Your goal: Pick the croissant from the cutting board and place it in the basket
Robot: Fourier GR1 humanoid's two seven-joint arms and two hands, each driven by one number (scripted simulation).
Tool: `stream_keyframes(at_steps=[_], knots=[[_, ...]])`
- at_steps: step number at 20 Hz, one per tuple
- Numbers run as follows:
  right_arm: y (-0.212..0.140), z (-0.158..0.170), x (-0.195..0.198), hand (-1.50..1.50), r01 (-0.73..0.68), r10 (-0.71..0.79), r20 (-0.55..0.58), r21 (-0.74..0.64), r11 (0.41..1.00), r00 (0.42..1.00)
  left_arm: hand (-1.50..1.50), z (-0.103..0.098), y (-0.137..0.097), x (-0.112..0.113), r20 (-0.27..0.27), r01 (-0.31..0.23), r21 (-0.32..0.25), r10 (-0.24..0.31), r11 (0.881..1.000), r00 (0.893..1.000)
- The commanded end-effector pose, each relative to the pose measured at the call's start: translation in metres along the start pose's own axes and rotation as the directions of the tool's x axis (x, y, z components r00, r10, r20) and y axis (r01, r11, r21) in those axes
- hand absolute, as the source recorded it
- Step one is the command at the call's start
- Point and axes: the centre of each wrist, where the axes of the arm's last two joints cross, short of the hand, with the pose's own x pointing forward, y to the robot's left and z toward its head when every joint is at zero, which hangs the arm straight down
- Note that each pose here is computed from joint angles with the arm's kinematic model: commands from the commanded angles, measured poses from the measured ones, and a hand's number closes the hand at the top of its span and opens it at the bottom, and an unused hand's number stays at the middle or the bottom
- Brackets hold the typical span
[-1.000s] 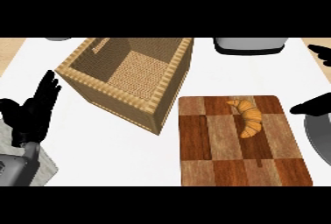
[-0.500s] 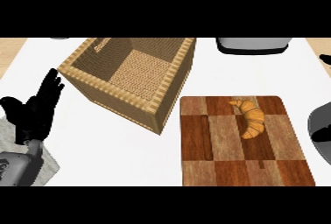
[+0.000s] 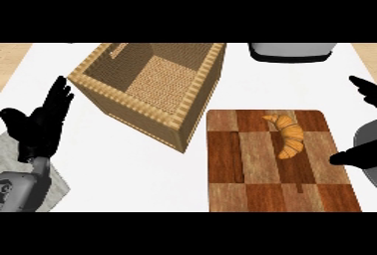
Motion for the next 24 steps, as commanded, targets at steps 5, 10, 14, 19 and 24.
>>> stream_keyframes(at_steps=[5, 10, 14, 19, 24], knots=[[0.028, -0.026, -0.041, -1.5, 0.021, -0.022, 0.038, 0.007, 1.0, 0.999, 0.0, 0.004, -0.01, 0.0, 0.001, -0.001, -0.03, 0.001, 1.0, 1.0], [0.062, -0.028, -0.035, -1.5, 0.017, -0.013, 0.085, -0.048, 0.999, 0.996, 0.0, 0.006, 0.002, 0.006, -0.021, 0.002, -0.007, -0.002, 1.0, 1.0], [0.063, -0.02, -0.02, -1.5, -0.004, 0.01, 0.075, -0.072, 0.997, 0.997, 0.0, 0.027, -0.007, 0.005, -0.008, -0.008, 0.004, 0.008, 1.0, 1.0], [0.069, -0.017, -0.032, -1.5, 0.037, -0.029, 0.106, -0.066, 0.997, 0.994, 0.0, 0.004, 0.007, 0.007, 0.007, -0.006, -0.013, 0.006, 1.0, 1.0], [0.099, -0.018, -0.035, -1.5, 0.035, -0.029, 0.099, -0.056, 0.998, 0.995, 0.0, 0.013, -0.009, -0.001, 0.005, 0.001, -0.008, -0.001, 1.0, 1.0]])
